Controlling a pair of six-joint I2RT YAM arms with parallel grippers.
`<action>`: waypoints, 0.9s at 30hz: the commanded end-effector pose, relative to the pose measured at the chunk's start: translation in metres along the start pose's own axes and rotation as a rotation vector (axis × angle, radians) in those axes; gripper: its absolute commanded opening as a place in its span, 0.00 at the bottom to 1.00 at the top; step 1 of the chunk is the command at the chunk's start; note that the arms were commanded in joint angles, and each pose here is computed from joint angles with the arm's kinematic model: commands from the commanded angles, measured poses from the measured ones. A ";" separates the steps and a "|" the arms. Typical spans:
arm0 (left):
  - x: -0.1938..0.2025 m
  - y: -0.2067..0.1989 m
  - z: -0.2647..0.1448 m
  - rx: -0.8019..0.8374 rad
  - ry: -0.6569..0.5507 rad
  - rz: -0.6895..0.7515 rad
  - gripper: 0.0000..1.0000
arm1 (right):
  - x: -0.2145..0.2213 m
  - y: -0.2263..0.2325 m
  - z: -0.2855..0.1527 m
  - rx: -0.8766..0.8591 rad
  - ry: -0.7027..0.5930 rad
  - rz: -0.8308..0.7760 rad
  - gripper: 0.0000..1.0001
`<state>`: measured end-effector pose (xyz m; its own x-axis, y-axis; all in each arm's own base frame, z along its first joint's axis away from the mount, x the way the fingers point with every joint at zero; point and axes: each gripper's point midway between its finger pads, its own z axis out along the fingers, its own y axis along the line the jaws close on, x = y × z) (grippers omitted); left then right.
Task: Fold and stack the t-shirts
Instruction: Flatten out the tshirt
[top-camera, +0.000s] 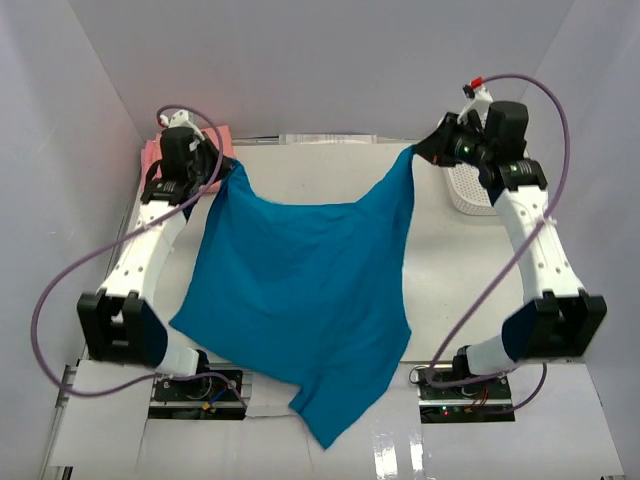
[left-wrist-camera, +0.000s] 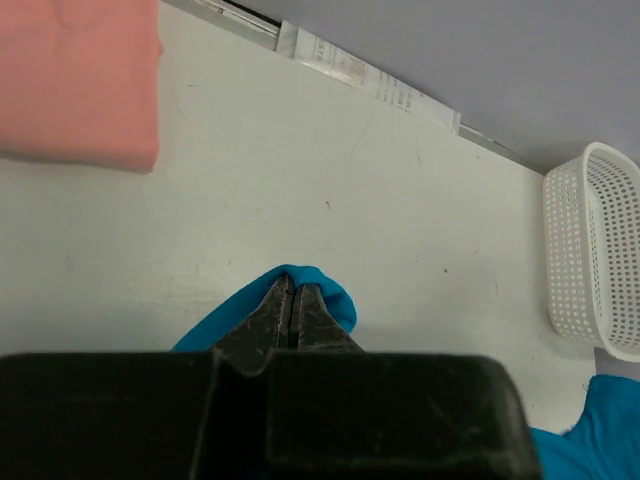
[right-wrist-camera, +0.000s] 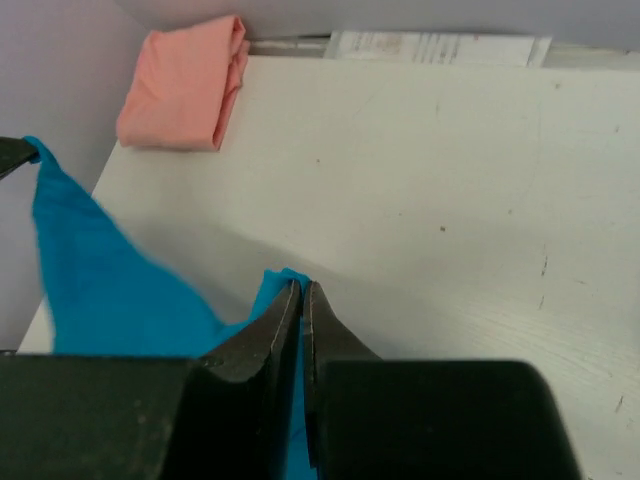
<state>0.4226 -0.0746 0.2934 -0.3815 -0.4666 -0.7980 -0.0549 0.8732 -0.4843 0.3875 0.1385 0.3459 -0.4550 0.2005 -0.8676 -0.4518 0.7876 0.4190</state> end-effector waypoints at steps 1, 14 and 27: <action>-0.051 -0.045 0.022 0.133 -0.095 -0.039 0.00 | -0.091 0.023 0.008 -0.100 -0.175 -0.061 0.08; -0.188 -0.094 0.055 0.271 -0.207 -0.081 0.00 | -0.235 0.049 -0.040 -0.285 -0.458 -0.215 0.08; 0.120 0.059 0.019 -0.011 0.336 -0.208 0.00 | 0.134 -0.019 -0.025 -0.150 0.139 0.308 0.08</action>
<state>0.4247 -0.0737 0.1785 -0.5964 -0.5747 -0.5604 -0.1754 0.7746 -0.6077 0.3509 0.1240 0.2655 -0.6082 0.3685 -0.7031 -0.4063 0.6164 0.6745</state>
